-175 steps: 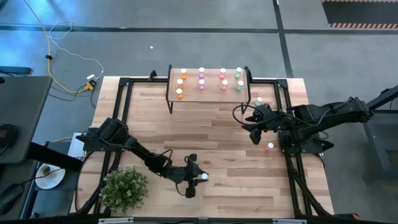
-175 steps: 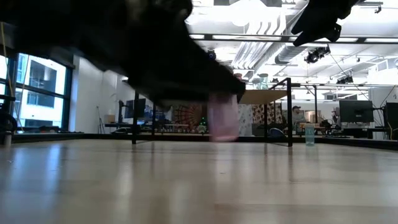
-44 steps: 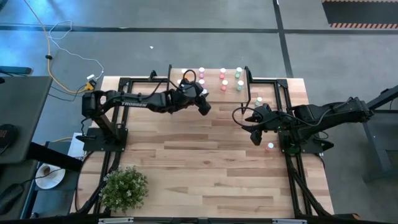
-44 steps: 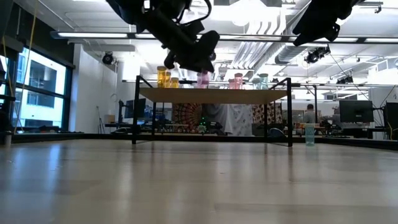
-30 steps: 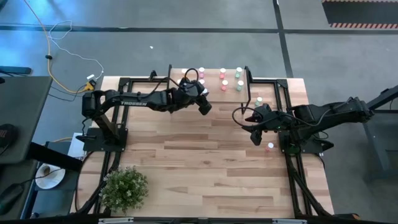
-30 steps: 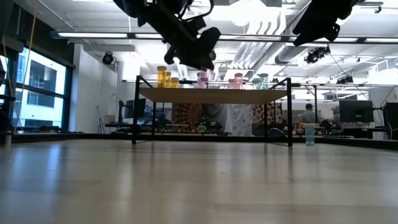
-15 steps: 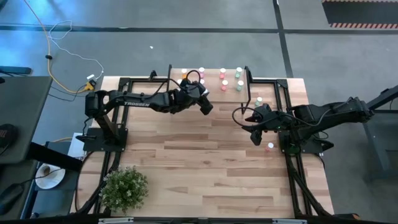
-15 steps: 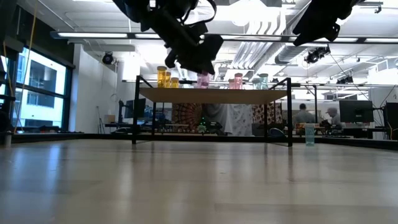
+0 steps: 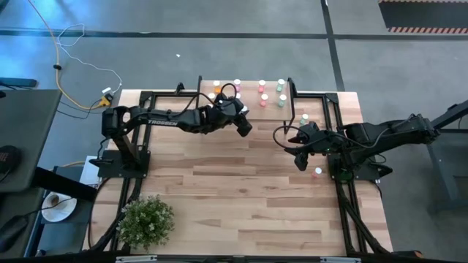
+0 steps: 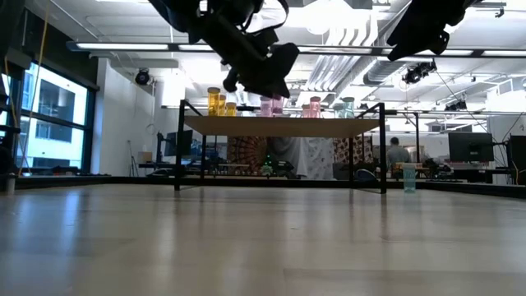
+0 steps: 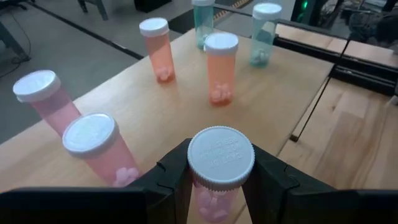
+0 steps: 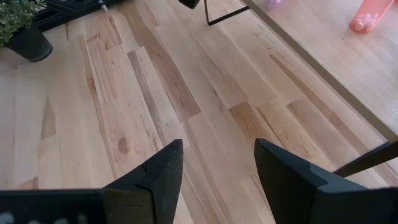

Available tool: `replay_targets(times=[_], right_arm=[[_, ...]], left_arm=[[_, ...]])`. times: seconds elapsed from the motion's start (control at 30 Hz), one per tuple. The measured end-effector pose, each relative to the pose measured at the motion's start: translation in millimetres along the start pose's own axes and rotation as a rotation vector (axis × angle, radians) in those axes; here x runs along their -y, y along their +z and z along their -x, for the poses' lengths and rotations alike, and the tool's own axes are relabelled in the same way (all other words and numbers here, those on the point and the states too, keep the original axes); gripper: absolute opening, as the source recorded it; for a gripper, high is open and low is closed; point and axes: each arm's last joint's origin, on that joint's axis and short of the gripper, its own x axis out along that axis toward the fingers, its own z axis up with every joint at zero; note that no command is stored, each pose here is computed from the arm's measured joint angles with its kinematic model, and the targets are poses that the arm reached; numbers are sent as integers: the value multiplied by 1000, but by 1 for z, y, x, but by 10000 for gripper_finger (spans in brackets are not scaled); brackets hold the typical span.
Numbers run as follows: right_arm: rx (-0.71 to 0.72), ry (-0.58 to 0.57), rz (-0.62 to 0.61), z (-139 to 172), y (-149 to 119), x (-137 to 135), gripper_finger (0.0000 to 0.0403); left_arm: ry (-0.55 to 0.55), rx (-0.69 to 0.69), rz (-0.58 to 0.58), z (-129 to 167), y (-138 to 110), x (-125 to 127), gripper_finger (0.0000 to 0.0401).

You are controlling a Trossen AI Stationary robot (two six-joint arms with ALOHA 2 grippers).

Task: Pick and place medicine bottles onto shelf by color
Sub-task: Put the purple pill bottle on the shelf aligned with the other purple pill bottles

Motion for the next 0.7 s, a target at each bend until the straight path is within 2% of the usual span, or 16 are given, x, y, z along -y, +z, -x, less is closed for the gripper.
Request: replay_targets(times=[0.7], right_arm=[[0, 0, 0, 0, 0, 0, 190]], left_arm=[[7, -8, -33, -8, -6, 2, 108]])
